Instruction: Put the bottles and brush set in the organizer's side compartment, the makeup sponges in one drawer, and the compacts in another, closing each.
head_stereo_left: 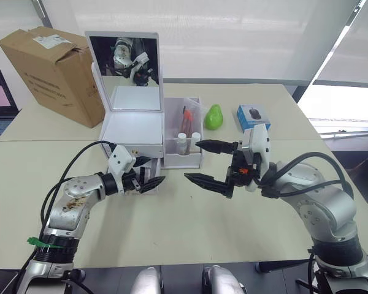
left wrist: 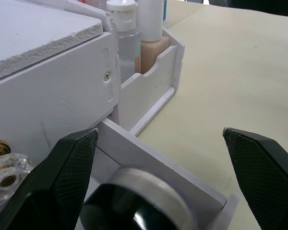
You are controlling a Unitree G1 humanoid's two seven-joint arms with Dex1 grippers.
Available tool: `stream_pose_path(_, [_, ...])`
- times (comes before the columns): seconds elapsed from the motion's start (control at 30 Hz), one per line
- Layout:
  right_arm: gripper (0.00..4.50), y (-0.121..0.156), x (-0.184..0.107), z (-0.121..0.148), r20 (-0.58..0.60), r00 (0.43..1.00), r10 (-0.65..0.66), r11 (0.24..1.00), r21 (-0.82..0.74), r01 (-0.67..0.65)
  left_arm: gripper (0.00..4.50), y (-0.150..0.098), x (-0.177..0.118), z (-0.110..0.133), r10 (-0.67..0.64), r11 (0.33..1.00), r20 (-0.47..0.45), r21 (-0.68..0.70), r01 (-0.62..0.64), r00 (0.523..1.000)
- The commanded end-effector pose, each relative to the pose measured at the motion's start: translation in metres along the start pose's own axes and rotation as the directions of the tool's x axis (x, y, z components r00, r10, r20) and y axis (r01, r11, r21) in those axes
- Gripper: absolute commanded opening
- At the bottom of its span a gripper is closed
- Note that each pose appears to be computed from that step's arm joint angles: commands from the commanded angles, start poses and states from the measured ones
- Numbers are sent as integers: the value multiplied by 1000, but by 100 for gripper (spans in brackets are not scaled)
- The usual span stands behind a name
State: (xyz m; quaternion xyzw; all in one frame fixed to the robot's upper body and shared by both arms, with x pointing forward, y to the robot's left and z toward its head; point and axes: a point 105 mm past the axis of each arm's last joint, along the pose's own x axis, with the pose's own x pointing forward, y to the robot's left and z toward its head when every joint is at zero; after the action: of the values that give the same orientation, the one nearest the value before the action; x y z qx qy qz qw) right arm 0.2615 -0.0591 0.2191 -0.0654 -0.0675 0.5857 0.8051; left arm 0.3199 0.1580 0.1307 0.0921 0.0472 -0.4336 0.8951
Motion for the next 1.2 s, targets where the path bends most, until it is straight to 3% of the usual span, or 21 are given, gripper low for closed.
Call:
stream_pose_path(0.03, [450,0,-2,10,30,1000,-1,1000,-32,1,448,7,-19,24,48,999,68,-3,-48,997])
stream_pose_path(0.33, [450,3,-1,8,37,999,-4,1000,-15,5,448,20,-72,34,143,985,78,-113,-134,987])
stream_pose_path(0.53, [450,5,-1,6,42,999,-5,1000,-5,5,448,27,-87,29,178,978,24,-110,-175,984])
stream_pose_path(0.9, [450,6,0,6,49,999,-23,1000,4,23,448,11,-60,26,12,992,-39,-125,-16,999])
stream_pose_path(1.2, [450,4,5,6,67,997,-24,1000,18,22,448,35,-52,42,-246,963,-133,-148,226,960])
